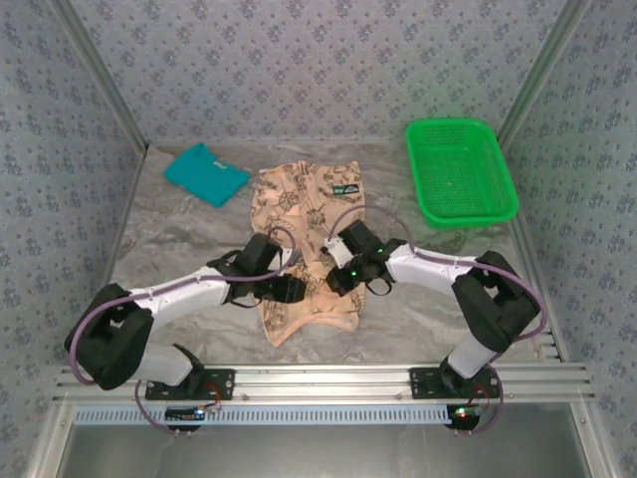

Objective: Fold the inside-out t-shirt

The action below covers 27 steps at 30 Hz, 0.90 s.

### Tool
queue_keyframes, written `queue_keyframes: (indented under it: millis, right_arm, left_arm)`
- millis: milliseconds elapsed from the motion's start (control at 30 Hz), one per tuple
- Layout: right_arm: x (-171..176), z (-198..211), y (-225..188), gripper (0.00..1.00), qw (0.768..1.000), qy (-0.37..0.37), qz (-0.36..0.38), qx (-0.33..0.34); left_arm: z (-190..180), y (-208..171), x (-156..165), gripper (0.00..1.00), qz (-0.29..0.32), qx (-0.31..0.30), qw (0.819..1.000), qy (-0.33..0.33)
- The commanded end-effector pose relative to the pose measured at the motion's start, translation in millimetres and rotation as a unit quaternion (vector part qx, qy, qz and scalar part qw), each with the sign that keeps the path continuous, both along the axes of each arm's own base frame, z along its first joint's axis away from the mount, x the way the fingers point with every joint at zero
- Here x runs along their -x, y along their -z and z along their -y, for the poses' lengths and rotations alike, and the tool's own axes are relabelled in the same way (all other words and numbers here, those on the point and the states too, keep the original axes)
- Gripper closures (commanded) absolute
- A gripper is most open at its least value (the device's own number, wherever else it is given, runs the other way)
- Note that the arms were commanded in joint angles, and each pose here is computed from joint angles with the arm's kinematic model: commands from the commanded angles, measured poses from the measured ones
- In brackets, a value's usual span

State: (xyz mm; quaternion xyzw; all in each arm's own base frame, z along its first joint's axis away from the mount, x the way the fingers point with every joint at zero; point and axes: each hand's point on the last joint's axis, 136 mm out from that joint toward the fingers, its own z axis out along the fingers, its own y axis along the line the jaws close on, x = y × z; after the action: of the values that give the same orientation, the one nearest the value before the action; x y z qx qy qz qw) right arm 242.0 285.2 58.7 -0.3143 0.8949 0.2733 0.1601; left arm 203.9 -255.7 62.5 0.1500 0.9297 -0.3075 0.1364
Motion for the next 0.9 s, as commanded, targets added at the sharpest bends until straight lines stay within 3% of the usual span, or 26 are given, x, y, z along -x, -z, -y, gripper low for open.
queue_keyframes:
  millis: [0, 167, 333, 367, 433, 533, 667, 867]
  right_arm:
    - [12, -18, -37, 1.0, 0.992, -0.039, -0.031, -0.113]
    - [23, -21, -48, 1.0, 0.985, -0.079, -0.053, -0.147]
    - [16, -17, -50, 1.0, 0.984, -0.071, -0.052, -0.154]
    - [13, -16, -51, 1.0, 0.984, -0.066, -0.052, -0.156]
    - [5, -9, -48, 1.0, 0.987, -0.045, -0.049, -0.15]
    - [-18, 9, -39, 1.0, 0.992, 0.017, -0.038, -0.117]
    - [-51, 46, -14, 1.0, 0.991, 0.125, -0.031, -0.037]
    - [-70, 80, 31, 1.0, 0.972, 0.213, -0.039, 0.09]
  left_arm:
    - [20, -21, -18, 0.56, 0.028, 0.048, 0.998, -0.024]
    - [39, -31, -29, 0.44, 0.037, 0.073, 0.996, -0.029]
    - [54, -33, -33, 0.44, 0.021, 0.092, 0.995, -0.023]
    - [54, -32, -34, 0.5, 0.022, 0.092, 0.995, -0.022]
    - [50, -23, -34, 0.74, 0.02, 0.073, 0.997, -0.025]
    - [47, -14, -29, 0.94, 0.014, 0.059, 0.998, -0.011]
    - [40, -19, -23, 1.0, 0.029, 0.058, 0.998, -0.002]
    - [35, -41, -19, 0.99, 0.118, 0.108, 0.987, 0.019]
